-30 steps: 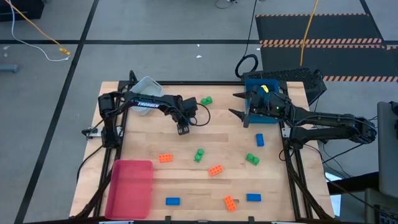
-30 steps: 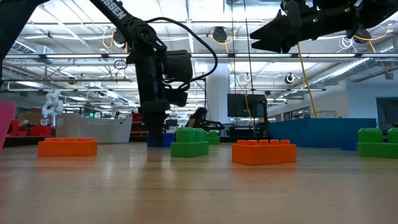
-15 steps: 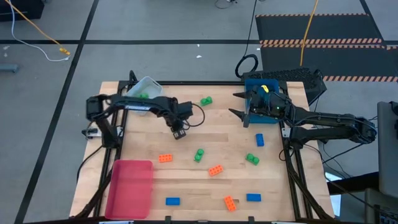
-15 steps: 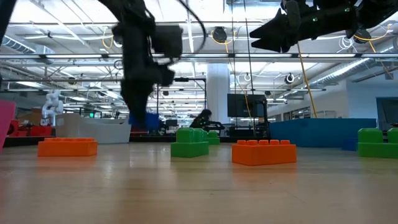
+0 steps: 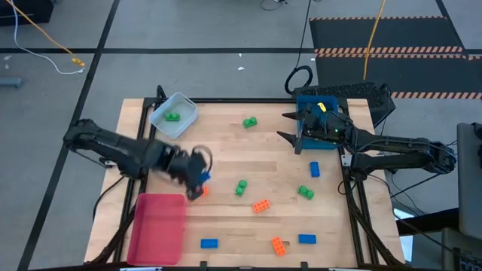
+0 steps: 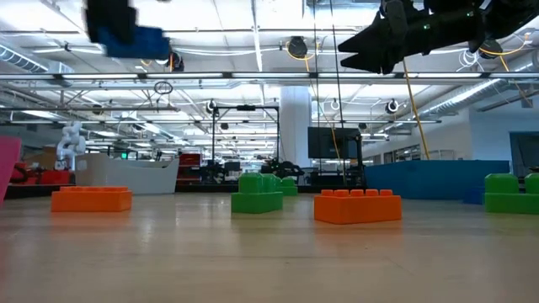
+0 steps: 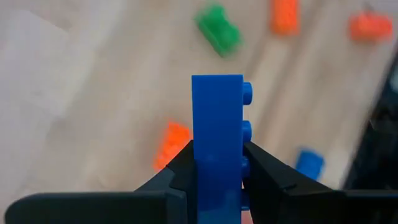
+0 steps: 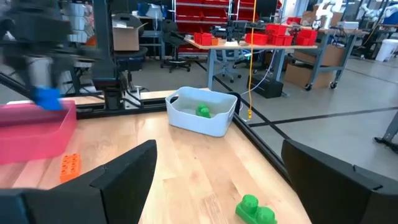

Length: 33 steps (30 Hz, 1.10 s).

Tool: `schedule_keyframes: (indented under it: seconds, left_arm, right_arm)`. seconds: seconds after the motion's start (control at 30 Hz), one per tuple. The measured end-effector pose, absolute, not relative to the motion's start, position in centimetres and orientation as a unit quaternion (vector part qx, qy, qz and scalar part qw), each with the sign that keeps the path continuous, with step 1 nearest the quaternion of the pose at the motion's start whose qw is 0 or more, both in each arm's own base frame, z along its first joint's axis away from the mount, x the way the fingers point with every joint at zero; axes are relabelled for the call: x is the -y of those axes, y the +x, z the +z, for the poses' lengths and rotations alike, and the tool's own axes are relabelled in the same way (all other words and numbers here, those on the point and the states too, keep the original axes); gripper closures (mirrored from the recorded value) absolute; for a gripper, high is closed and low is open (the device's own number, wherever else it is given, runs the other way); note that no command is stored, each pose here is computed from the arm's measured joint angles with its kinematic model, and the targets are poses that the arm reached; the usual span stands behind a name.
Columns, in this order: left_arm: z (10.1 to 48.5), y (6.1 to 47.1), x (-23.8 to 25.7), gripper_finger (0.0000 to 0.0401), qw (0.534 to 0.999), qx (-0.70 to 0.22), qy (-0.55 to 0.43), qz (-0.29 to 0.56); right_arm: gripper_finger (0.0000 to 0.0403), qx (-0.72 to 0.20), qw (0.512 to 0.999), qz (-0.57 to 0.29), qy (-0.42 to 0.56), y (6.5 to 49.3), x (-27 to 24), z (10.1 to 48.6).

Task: Sort & place blocks by color
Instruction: Put the blue game piece into the red bin, then put the orange game piece into the blue bin

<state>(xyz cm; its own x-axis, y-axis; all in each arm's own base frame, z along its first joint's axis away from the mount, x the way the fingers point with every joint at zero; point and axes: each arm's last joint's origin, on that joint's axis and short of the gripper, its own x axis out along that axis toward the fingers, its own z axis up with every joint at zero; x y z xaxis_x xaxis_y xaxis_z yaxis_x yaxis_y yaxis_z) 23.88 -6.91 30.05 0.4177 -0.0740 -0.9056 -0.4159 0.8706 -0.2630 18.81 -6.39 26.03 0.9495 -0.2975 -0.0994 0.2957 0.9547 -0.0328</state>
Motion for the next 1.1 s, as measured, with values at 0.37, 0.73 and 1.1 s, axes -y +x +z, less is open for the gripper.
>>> schedule_keyframes:
  seconds: [0.37,0.73,1.1]
  left_arm:
    - [27.7,19.0,14.9,0.0311,0.737,-0.658,-0.133,0.080]
    - [26.2,15.5,17.7,0.0311,0.672,-0.727,-0.089,0.110]
    - [24.6,15.3,17.0,0.0096,0.656,-0.735,-0.091,0.147]
  right_arm:
    - [0.0065,-0.034,0.988,-0.149,0.004,18.7,6.3,25.6]
    - [0.0065,-0.025,0.990,-0.141,-0.007,18.8,6.0,25.8]
    - [0.0065,-0.025,0.990,-0.141,-0.009,18.8,6.0,25.8]
